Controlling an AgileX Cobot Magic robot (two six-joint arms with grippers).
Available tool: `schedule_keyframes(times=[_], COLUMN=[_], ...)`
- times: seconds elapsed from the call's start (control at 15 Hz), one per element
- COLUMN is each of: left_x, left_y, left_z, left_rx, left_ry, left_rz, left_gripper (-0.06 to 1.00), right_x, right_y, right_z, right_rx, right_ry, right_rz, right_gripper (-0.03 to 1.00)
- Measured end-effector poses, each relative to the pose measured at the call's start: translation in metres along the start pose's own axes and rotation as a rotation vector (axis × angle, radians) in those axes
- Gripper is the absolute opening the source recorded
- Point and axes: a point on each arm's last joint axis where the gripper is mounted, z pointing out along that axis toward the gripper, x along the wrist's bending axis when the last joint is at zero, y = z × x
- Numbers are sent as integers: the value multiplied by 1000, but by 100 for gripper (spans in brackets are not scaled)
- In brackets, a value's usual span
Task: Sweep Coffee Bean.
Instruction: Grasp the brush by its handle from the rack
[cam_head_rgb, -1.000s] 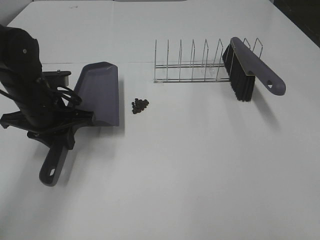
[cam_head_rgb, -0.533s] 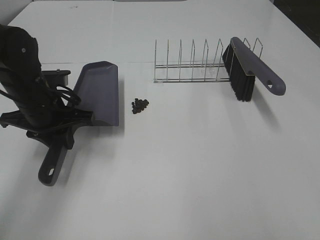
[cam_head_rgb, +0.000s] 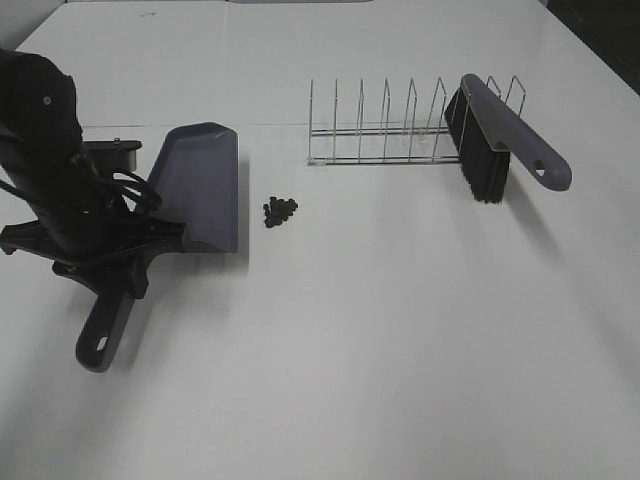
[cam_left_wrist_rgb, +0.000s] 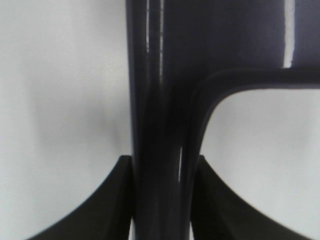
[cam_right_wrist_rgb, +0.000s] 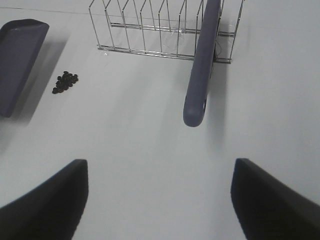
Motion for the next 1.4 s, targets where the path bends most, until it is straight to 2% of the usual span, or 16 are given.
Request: schedule_keyframes(times=[0.13,0.4,0.47,0.6,1.07,1.4], left_x=[0,0,0,0,0,0], left_y=[0,0,0,0,0,0], left_z=[0,0,0,0,0,0], left_rx=[0,0,0,0,0,2], left_ry=[0,0,-1,-1,-1,-2], left_rz=[7,15,17,17,17,16], left_gripper=[26,26,26,26,26,26], right_x=[-6,-16,-21,-26,-38,-41], right_y=[31,80,105,122,151,151], right_z=[31,82,110,146,240,291], right_rx=[57,101,101,131,288,358], right_ry=[4,8,8,13,46,-23], right_rz=[4,-13,-12,-12,32,-9], right_gripper=[66,66,66,66,66,66])
